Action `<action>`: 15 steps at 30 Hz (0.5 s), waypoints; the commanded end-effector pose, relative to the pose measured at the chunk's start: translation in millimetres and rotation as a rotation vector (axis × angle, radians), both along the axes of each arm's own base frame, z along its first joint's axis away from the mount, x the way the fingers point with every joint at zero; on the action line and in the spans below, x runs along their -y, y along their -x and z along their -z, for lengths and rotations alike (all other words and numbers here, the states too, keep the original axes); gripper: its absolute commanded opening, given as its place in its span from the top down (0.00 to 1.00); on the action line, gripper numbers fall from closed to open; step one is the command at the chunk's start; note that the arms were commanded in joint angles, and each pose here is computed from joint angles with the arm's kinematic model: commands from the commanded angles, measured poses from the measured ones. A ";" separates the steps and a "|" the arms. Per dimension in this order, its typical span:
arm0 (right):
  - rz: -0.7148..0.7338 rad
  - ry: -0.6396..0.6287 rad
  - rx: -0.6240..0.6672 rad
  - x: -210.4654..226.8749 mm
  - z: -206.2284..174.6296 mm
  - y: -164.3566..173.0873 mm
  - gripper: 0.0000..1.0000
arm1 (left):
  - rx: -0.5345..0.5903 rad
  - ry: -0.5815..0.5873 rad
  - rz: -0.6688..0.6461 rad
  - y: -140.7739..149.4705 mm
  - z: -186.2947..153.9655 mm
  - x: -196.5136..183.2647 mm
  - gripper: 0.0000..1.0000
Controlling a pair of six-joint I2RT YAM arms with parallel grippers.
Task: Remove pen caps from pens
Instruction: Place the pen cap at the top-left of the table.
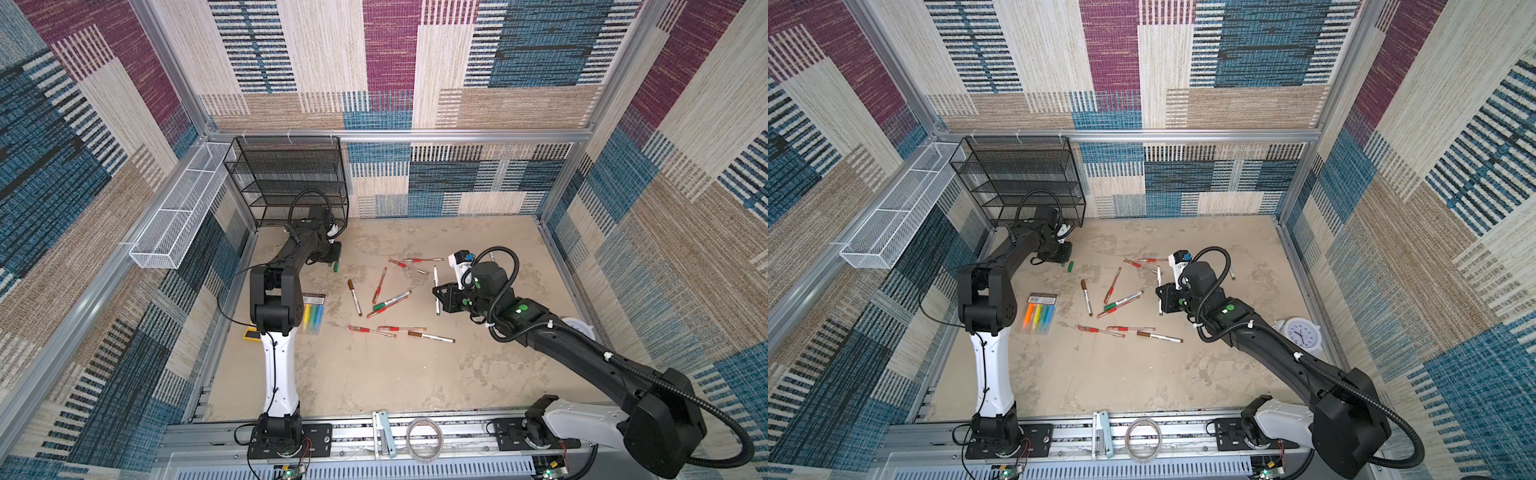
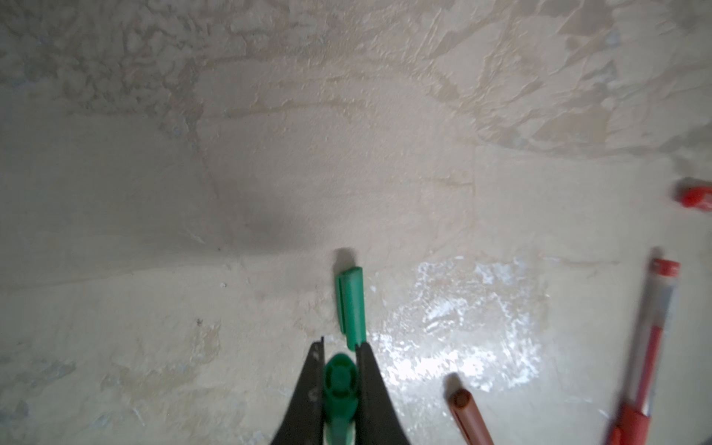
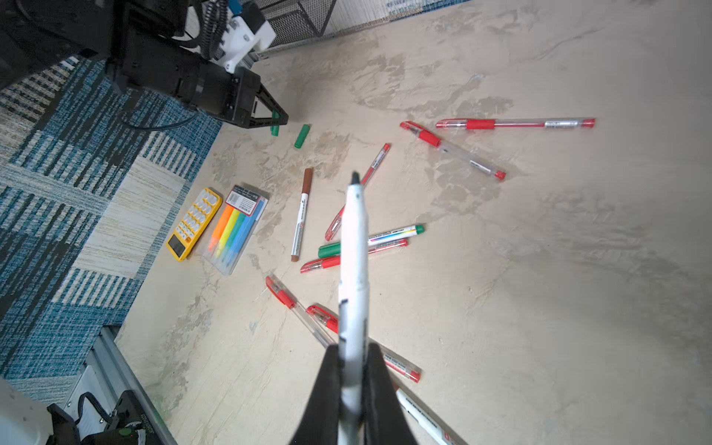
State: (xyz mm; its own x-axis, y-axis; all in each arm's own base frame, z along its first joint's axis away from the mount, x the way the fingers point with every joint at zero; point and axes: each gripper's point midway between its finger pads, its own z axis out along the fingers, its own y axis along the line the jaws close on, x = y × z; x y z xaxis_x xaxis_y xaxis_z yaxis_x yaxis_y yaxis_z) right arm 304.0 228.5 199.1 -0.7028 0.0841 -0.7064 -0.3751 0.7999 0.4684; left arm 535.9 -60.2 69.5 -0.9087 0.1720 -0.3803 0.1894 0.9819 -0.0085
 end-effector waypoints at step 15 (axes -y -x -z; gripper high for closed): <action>0.035 0.036 0.011 17.2 -2.9 -4.3 1.00 | -0.085 -0.188 0.009 -11.9 48.8 -24.4 0.92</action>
State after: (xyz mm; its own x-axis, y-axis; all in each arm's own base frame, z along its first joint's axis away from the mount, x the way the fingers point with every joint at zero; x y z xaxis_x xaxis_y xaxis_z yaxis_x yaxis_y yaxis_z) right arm 305.6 213.0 198.9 -0.7009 0.0813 -0.7086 -0.3535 0.8233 0.4441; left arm 554.3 -40.2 30.4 -0.9246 0.2254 -0.3071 0.1925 0.9721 0.1339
